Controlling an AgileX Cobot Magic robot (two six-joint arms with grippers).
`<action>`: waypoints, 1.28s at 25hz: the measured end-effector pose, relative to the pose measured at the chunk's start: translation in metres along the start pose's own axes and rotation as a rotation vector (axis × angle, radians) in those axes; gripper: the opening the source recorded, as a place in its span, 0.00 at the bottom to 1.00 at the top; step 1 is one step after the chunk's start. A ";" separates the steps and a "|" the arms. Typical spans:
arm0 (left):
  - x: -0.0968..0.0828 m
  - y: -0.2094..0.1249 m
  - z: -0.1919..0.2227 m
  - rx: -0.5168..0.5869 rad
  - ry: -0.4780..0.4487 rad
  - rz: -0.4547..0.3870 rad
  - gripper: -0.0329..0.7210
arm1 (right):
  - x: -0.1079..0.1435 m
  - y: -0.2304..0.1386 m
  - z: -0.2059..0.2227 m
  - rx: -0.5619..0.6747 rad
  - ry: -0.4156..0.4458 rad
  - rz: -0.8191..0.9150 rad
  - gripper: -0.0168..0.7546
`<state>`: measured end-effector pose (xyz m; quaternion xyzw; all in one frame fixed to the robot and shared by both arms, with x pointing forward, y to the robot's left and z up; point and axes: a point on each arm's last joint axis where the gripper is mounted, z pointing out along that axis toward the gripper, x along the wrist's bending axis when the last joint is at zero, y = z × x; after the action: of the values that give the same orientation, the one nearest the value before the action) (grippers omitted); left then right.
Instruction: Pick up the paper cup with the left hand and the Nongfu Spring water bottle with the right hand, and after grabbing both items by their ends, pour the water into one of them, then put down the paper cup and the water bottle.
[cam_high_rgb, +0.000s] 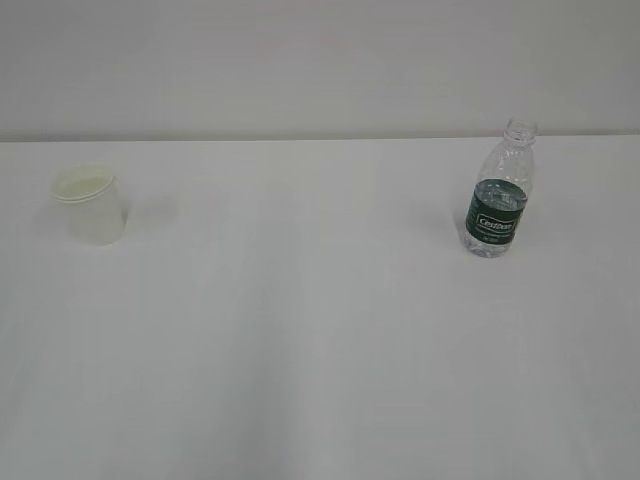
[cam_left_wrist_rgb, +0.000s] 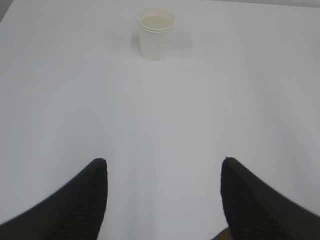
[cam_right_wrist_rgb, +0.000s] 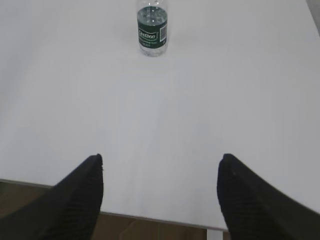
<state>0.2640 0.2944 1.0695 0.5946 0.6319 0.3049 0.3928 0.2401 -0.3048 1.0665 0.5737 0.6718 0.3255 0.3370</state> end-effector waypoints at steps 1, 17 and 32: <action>0.000 -0.001 0.000 0.009 -0.005 -0.001 0.71 | 0.000 -0.001 0.000 0.006 0.000 0.000 0.71; -0.001 -0.007 -0.001 0.065 -0.008 0.003 0.71 | -0.007 -0.027 -0.008 0.028 -0.086 0.041 0.71; 0.000 -0.013 -0.001 0.133 -0.006 0.007 0.67 | -0.008 -0.026 -0.006 -0.008 -0.095 0.053 0.70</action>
<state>0.2562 0.2927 1.0595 0.6226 0.6474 0.2619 0.3532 0.2214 -0.3162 1.0488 0.6048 0.6382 0.3093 0.3622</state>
